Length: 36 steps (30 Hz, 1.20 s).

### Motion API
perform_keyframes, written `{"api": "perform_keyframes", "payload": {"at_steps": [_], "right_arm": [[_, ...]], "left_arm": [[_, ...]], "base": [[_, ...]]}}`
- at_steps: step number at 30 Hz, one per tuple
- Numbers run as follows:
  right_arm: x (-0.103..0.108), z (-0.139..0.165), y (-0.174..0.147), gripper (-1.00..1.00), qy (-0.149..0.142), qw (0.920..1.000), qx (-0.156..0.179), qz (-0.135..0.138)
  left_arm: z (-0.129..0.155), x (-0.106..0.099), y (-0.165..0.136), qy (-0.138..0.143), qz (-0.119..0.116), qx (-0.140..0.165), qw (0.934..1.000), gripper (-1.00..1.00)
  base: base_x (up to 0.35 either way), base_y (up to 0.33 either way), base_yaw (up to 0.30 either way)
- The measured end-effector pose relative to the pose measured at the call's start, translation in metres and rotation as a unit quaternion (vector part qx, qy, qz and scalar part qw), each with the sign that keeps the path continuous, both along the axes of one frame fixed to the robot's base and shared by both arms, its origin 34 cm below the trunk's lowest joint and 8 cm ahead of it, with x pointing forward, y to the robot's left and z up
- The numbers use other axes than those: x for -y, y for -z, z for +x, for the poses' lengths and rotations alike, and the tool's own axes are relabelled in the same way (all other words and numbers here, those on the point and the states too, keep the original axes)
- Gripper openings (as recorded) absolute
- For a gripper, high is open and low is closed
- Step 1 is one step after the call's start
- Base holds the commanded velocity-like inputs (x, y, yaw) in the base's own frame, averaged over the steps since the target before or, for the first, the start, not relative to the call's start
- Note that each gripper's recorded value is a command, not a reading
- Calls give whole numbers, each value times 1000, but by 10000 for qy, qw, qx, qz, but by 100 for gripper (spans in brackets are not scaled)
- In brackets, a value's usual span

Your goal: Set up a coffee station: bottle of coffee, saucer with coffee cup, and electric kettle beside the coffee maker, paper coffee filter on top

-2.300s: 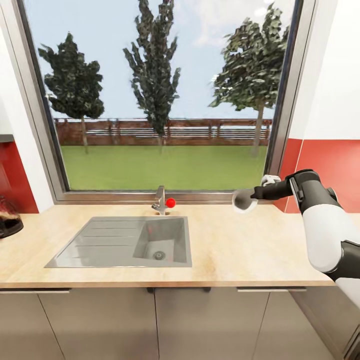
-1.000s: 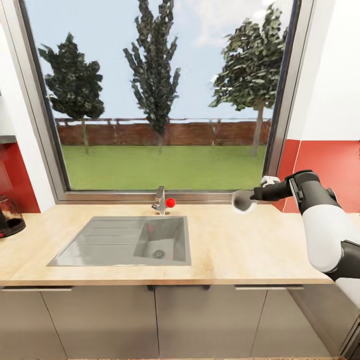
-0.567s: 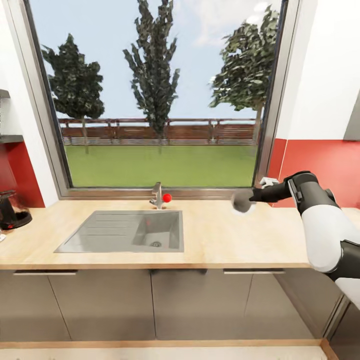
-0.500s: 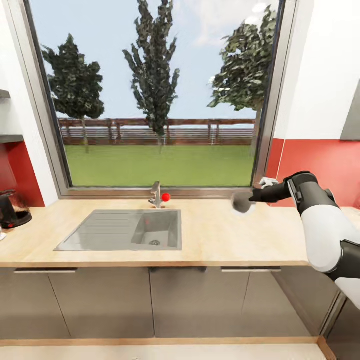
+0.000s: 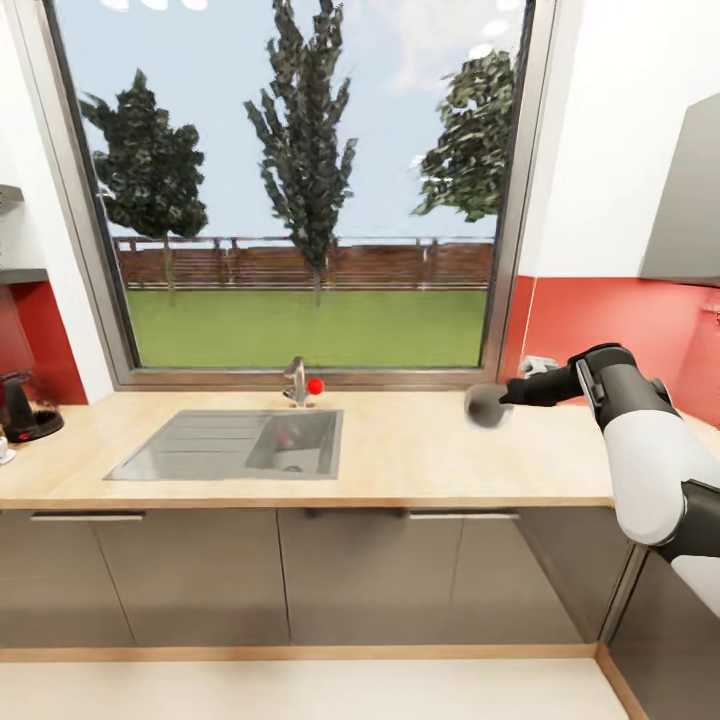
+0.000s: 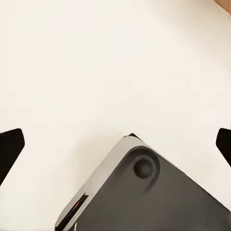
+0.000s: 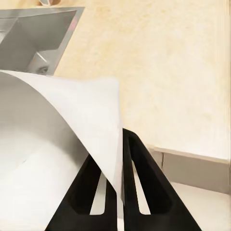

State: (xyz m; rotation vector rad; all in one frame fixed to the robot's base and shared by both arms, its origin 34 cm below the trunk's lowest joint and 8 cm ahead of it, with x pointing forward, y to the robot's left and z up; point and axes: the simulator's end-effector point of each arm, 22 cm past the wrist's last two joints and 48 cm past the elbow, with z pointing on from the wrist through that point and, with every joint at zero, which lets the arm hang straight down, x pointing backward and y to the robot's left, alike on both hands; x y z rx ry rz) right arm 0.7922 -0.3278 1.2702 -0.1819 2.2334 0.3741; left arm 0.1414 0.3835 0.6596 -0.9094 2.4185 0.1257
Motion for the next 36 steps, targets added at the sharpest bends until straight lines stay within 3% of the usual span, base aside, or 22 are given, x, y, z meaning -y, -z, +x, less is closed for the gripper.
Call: {"api": "perform_keyframes", "payload": {"at_steps": [27, 36], "right_arm": [[-3, -6, 46, -100, -54, 9988, -480, -19], [-4, -11, 94, -100, -159, 9970, -728, -214]], "left_arm": [[0, 1, 0, 10, 0, -4, 10000, 100], [0, 1, 0, 12, 0, -4, 10000, 100]], "base": [[-313, -129, 0], [-320, -101, 0]]}}
